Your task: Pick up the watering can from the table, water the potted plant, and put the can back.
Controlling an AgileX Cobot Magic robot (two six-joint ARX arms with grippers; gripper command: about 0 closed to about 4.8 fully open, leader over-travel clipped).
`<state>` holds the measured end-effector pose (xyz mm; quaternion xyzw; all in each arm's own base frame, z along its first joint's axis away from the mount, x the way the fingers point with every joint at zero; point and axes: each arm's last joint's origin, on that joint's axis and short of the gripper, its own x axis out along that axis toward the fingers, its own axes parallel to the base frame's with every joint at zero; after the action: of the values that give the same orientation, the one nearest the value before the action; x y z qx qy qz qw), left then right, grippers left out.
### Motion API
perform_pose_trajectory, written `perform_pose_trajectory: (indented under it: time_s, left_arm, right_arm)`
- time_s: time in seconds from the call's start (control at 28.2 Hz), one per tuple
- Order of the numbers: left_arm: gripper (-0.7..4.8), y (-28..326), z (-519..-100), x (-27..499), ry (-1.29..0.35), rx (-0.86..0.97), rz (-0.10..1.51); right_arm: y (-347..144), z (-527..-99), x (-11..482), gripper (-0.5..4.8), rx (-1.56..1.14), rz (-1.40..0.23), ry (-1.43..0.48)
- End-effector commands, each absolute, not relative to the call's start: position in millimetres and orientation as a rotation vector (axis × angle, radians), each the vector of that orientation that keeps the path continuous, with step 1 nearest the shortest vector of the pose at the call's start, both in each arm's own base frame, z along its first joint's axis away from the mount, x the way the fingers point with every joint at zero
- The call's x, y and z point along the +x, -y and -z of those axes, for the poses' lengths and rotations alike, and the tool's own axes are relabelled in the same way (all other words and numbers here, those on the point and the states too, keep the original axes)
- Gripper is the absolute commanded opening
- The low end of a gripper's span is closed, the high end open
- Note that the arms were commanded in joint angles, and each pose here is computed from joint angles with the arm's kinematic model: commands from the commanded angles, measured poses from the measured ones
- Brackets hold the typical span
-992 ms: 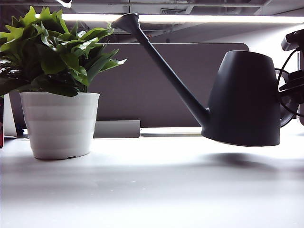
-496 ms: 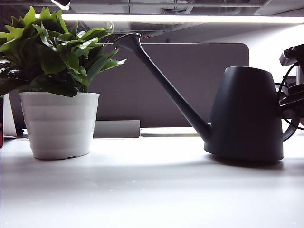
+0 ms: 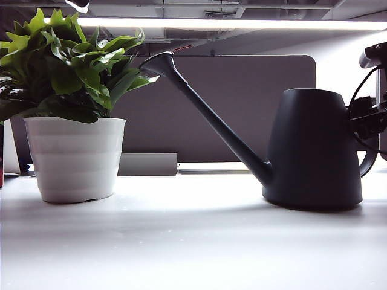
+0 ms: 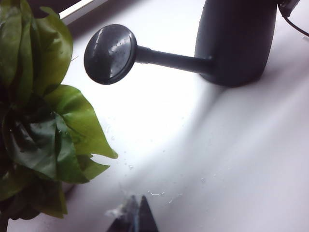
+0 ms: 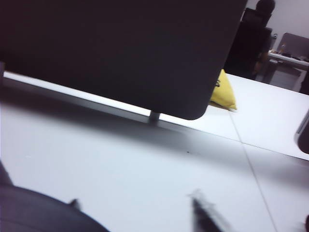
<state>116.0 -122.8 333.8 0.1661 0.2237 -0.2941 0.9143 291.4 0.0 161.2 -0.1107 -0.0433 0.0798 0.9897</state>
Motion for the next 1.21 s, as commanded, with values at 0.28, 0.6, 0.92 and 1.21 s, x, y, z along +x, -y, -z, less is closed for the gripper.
perform_pose_trajectory:
  time_s: [0.28, 0.6, 0.92, 1.21]
  left_arm:
    - [-0.06, 118, -334, 114, -0.459, 0.361, 0.544]
    - [-0.06, 97, -349, 98, -0.377, 0.226, 0.460]
    - [-0.06, 43, -365, 50, -0.204, 0.057, 0.492]
    - [-0.06, 16, -327, 23, -0.148, -0.074, 0.585]
  right_arm:
    - [1, -168, 249, 2.84, -0.218, -0.143, 0.019]
    - [-2, -197, 210, -0.02, -0.205, -0.149, -0.024]
    - [-2, -238, 148, -0.01, -0.188, -0.149, -0.074]
    - [-3, -237, 98, -0.01, -0.124, -0.150, -0.118]
